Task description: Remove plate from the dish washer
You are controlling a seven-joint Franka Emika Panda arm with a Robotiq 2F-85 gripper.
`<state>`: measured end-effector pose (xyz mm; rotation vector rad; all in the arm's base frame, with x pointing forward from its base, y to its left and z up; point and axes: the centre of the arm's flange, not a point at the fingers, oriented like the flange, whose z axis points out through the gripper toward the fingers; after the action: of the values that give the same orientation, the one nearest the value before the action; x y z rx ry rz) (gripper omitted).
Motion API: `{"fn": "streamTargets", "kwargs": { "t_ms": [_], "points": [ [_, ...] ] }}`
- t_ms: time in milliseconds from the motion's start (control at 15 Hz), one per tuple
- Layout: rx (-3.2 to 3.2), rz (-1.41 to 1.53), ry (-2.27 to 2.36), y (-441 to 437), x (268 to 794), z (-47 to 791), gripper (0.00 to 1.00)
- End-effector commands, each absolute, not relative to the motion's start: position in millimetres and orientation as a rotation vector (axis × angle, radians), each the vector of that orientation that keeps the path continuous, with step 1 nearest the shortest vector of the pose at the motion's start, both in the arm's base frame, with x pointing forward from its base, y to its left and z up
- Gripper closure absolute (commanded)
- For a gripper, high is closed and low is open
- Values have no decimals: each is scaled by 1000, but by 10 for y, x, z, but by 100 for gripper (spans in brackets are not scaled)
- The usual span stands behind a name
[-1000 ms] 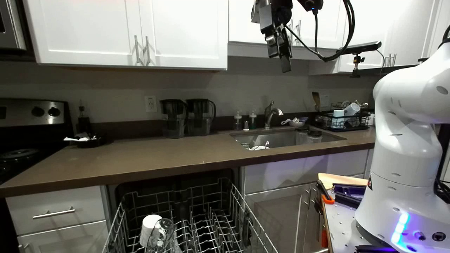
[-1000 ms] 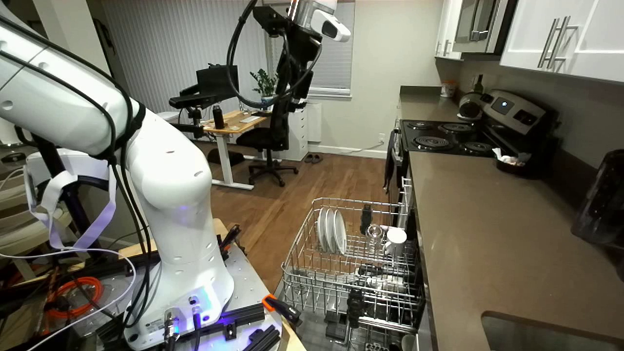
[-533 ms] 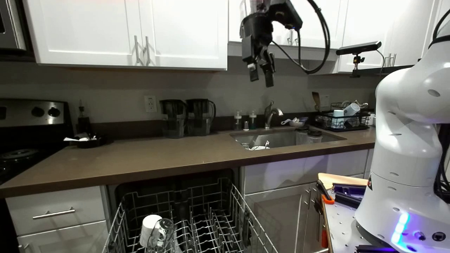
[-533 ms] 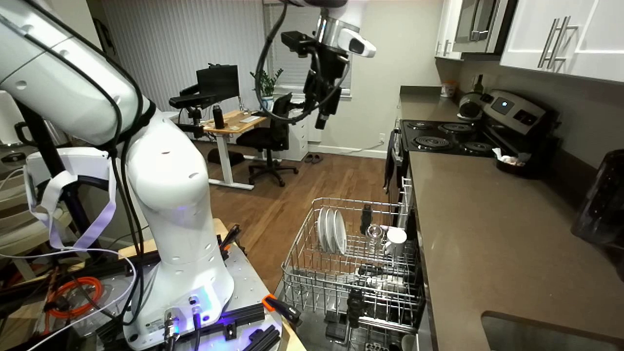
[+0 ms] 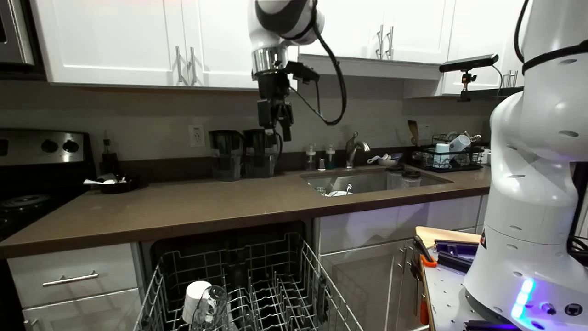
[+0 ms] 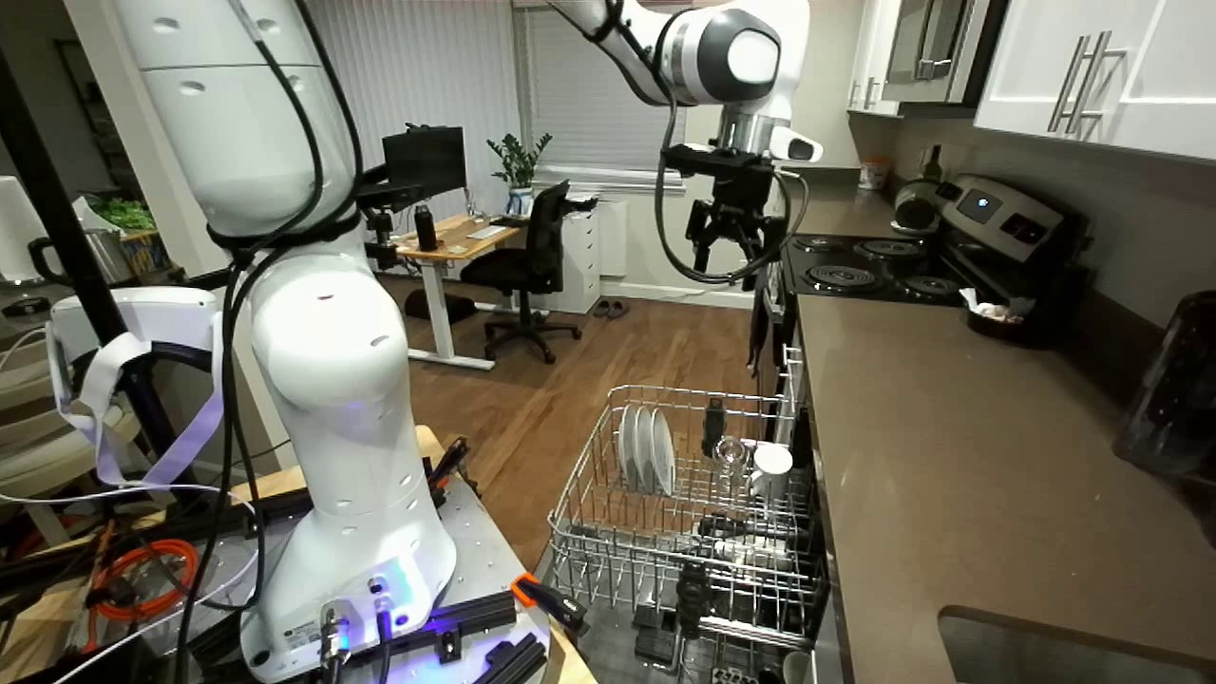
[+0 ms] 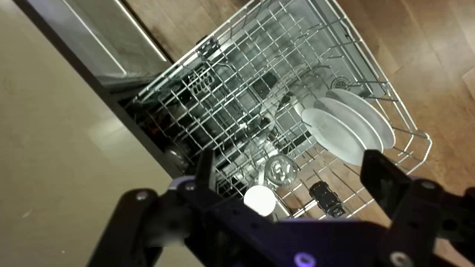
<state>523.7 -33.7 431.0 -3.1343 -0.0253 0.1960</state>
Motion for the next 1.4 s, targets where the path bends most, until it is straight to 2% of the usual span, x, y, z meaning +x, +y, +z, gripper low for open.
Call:
{"fn": "streamTargets", "kwargs": {
  "t_ms": [0,267,533,667,933,1333],
  "points": [
    [-3176,167,-323,-192,6105,4035,0],
    [-3183,181,-640,177,6594,3602,0],
    [-3134,232,-875,567,6795,3263,0],
    [-3128,245,-805,543,6600,3241,0],
    [-3124,315,-900,727,6688,2978,0],
    [-3180,139,-952,1430,6654,2384,0]
  ]
}}
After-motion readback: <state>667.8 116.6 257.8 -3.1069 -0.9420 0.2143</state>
